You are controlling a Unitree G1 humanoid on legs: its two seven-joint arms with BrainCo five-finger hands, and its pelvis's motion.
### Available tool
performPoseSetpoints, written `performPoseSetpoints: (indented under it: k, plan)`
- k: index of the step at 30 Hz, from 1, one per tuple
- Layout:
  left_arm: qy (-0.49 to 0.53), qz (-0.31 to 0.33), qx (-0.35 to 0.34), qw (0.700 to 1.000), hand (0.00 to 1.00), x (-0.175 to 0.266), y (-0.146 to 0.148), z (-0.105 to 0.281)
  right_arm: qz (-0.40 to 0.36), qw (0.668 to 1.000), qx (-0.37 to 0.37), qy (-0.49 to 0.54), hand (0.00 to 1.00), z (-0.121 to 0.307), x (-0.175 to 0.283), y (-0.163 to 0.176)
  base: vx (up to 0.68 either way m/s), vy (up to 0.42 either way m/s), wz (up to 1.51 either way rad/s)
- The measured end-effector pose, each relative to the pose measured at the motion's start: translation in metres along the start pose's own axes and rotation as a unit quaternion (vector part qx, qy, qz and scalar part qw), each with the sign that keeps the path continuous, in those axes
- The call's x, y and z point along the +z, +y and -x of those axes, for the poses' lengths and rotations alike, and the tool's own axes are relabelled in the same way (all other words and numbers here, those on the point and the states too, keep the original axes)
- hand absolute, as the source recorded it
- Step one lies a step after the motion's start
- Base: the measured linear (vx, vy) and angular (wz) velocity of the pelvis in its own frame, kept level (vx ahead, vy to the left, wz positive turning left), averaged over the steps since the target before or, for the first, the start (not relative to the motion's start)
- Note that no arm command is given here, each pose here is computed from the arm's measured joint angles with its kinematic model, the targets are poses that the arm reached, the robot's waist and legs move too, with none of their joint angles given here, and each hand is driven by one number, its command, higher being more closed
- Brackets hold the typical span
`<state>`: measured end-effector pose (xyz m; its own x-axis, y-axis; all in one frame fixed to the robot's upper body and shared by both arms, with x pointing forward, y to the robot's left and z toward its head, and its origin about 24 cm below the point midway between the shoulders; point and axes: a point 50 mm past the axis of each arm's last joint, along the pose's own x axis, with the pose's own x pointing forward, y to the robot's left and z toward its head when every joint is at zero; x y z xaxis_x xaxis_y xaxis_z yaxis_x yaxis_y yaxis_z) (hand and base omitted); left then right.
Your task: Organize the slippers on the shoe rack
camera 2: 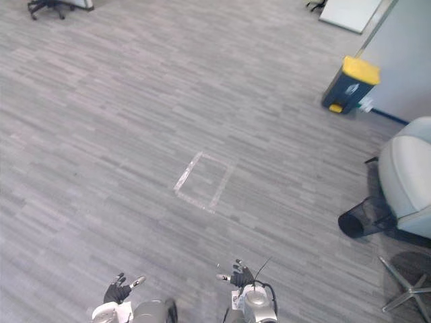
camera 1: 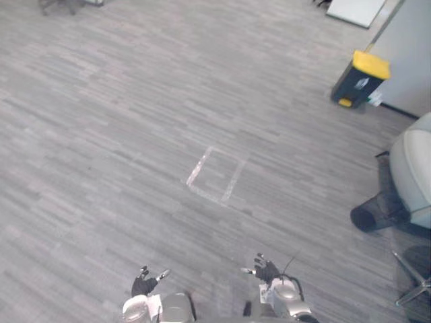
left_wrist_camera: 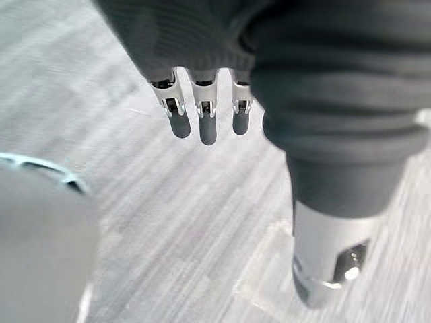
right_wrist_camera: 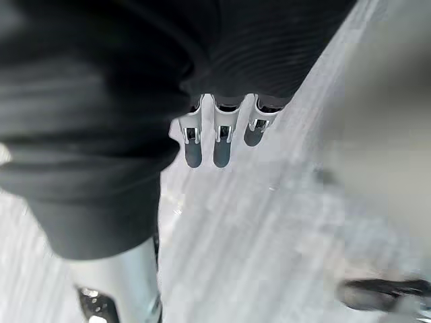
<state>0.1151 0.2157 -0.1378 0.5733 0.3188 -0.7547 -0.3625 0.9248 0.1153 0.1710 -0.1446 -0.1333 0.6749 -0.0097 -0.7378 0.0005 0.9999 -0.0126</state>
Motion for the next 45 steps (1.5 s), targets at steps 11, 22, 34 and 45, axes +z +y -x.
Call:
performPoseSetpoints:
  k: [11,22,34,45]
  plan:
    - [0.002,-0.022,-0.046,0.999,0.00,0.004,-0.035,-0.003,-0.001,1.000,-0.018,-0.006,0.00,0.000,0.004,-0.019,0.68,-0.123,0.01]
    - [-0.024,-0.036,-0.054,0.998,0.00,0.015,-0.033,-0.004,-0.029,0.999,-0.027,0.027,0.00,0.005,-0.015,-0.016,0.47,0.157,-0.84]
    - [0.019,-0.063,-0.033,0.997,0.00,-0.005,-0.012,-0.003,-0.025,0.999,-0.015,0.018,0.00,0.003,-0.011,-0.005,0.23,0.241,-0.70]
    - [0.016,-0.084,-0.076,0.993,0.00,-0.006,-0.036,-0.001,-0.008,0.998,-0.054,0.023,0.00,0.007,-0.016,-0.034,0.20,-0.070,-0.54]
